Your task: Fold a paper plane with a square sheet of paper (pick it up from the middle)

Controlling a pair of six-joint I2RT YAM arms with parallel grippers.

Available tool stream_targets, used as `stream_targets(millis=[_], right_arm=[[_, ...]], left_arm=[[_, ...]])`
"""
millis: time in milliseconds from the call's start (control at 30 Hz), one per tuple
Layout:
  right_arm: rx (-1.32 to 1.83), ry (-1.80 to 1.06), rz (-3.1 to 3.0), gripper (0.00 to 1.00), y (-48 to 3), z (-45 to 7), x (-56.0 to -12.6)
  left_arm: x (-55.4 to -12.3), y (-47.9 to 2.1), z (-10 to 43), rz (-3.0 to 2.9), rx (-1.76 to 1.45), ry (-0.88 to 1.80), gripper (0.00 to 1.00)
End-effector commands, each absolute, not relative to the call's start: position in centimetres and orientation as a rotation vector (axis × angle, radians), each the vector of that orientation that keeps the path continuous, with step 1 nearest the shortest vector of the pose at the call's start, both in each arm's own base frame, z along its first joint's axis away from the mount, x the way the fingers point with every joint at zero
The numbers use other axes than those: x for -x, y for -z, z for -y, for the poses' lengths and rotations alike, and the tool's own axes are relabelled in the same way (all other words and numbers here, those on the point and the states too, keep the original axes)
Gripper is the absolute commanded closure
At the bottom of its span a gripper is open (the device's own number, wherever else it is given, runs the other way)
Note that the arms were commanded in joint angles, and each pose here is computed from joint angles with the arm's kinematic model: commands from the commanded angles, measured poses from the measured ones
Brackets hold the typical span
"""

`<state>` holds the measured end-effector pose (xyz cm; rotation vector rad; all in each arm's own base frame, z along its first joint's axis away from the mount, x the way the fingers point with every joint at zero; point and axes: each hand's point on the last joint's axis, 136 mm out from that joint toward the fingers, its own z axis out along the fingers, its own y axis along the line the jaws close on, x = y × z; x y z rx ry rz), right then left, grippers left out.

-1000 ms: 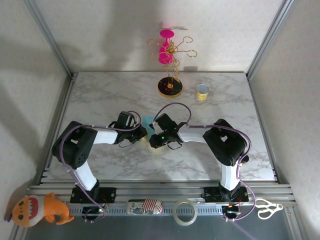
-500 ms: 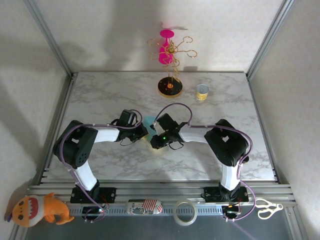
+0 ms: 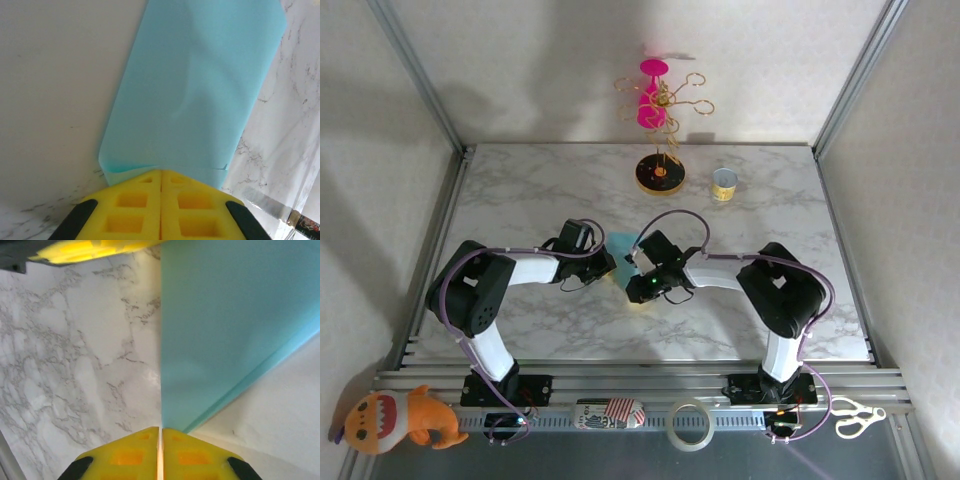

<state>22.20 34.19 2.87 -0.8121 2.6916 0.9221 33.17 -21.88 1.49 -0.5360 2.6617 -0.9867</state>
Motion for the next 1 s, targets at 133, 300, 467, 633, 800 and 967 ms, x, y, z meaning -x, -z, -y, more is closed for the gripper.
stream_targets(millis=[133, 300, 467, 633, 800, 967], right_arm=[[0.751, -0.984, -2.508, 0.86, -8.6, -36.2, -24.7], [0.679, -0.923, -2.593, 0.88, -6.2, -37.0, -26.2], [0.67, -0.869, -2.657, 0.89, -3.9, -36.6, -26.3], [0.69, -0.808, -2.723, 0.9, -1.8, -35.6, -25.6], [0.725, -0.716, -2.789, 0.9, 0.0, -34.0, -24.7], [0.761, -0.64, -2.843, 0.9, 1.3, -32.9, -24.2]], left_arm=[[-32.5, -0.2, 21.4, -2.704, 0.61, 0.919, 0.93], [-32.7, -0.7, 21.7, -2.692, 0.612, 0.936, 0.93], [-33.0, -1.5, 22.0, -2.674, 0.598, 0.959, 0.93], [-33.6, -2.6, 22.6, -2.642, 0.567, 1.01, 0.92], [-34.2, -4.0, 23.2, -2.608, 0.468, 1.033, 0.89], [-33.9, -5.2, 23.5, -2.589, 0.337, 1.047, 0.87]])
